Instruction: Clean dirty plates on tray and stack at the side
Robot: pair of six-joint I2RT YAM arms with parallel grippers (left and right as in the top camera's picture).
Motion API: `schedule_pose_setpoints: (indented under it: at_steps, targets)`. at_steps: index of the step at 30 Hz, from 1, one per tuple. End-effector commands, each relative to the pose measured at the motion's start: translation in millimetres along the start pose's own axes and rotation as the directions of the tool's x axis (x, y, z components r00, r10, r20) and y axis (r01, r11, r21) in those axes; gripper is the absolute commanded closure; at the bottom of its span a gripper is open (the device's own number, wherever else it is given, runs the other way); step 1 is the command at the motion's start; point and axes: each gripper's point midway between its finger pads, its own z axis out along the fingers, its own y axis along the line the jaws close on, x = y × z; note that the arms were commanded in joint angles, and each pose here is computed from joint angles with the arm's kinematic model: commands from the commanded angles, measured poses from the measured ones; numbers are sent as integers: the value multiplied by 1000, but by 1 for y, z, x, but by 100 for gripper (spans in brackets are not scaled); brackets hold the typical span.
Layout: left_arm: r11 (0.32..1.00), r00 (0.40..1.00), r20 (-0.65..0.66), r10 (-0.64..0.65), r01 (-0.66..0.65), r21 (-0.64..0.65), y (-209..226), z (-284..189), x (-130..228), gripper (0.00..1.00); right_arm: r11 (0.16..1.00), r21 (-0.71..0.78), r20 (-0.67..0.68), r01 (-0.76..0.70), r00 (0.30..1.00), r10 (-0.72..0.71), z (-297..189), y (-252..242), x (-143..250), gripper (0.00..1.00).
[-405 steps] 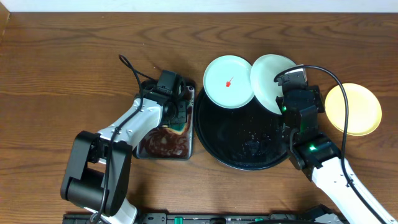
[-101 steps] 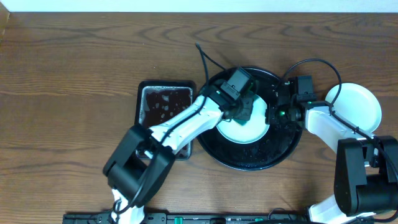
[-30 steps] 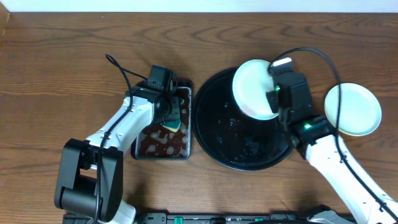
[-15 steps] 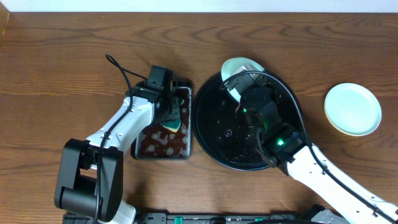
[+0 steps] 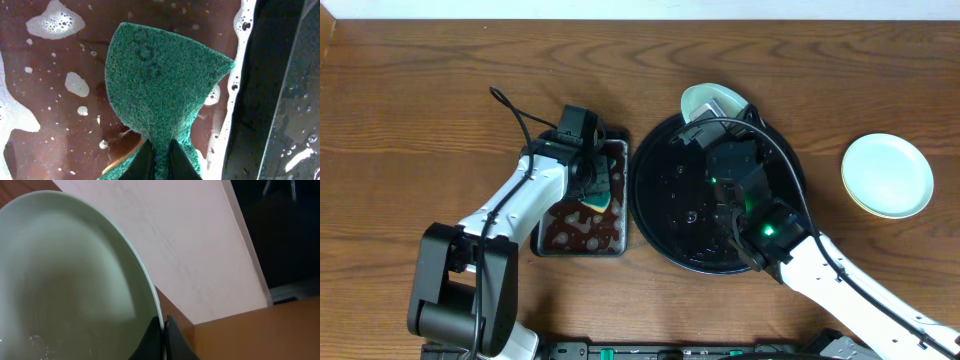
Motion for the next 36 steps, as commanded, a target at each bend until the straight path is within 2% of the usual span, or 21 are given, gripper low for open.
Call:
schedule_pose_setpoints:
  at_steps: [1, 5, 7, 11, 15, 16, 19, 21, 25, 28, 31, 32, 34, 36]
  targets:
    - [1000, 1000, -14, 12, -12, 0, 2, 4, 3, 92, 981, 50, -36, -188, 981, 190, 6, -18, 10, 99]
    - [1000, 1000, -14, 12, -12, 0, 2, 4, 3, 92, 908, 0, -150, -419, 898, 414, 27, -7, 50, 99]
    - [1000, 1000, -14, 12, -12, 0, 2, 4, 3, 92, 839, -40, -244, -543, 819, 519, 38, 6, 75, 99]
    - [1000, 1000, -14, 12, -12, 0, 2, 4, 3, 92, 644, -8, -436, -765, 583, 686, 61, 23, 132, 99]
    - [1000, 1000, -14, 12, -12, -1, 2, 4, 3, 92, 444, 63, -533, -894, 346, 772, 77, 25, 174, 99]
    - [1000, 1000, -14, 12, -12, 0, 2, 4, 3, 92, 380, 107, -542, -919, 267, 797, 81, 22, 187, 99]
    - [1000, 1000, -14, 12, -12, 0, 2, 4, 3, 91, 207, 233, -529, -950, 55, 847, 88, 8, 222, 99]
    - [1000, 1000, -14, 12, -12, 0, 2, 4, 3, 91, 122, 306, -505, -944, -52, 862, 89, -2, 244, 99]
    - [1000, 1000, -14, 12, -12, -1, 2, 4, 3, 91, -45, 524, -403, -850, -295, 866, 76, -20, 307, 99]
    - [1000, 1000, -14, 12, -12, 0, 2, 4, 3, 92, -133, 628, -327, -767, -414, 850, 65, -26, 340, 99]
    - [1000, 1000, -14, 12, -12, 0, 2, 4, 3, 91, -174, 633, -322, -754, -461, 827, 60, -30, 355, 99]
    - [1000, 1000, -14, 12, -12, 0, 2, 4, 3, 91, -167, 592, -352, -788, -440, 826, 63, -33, 350, 99]
    - [1000, 1000, -14, 12, -12, 0, 2, 4, 3, 91, -114, 438, -429, -892, -318, 845, 74, -42, 330, 99]
    - [1000, 1000, -14, 12, -12, 0, 2, 4, 3, 91, -63, 357, -444, -932, -229, 866, 78, -50, 316, 99]
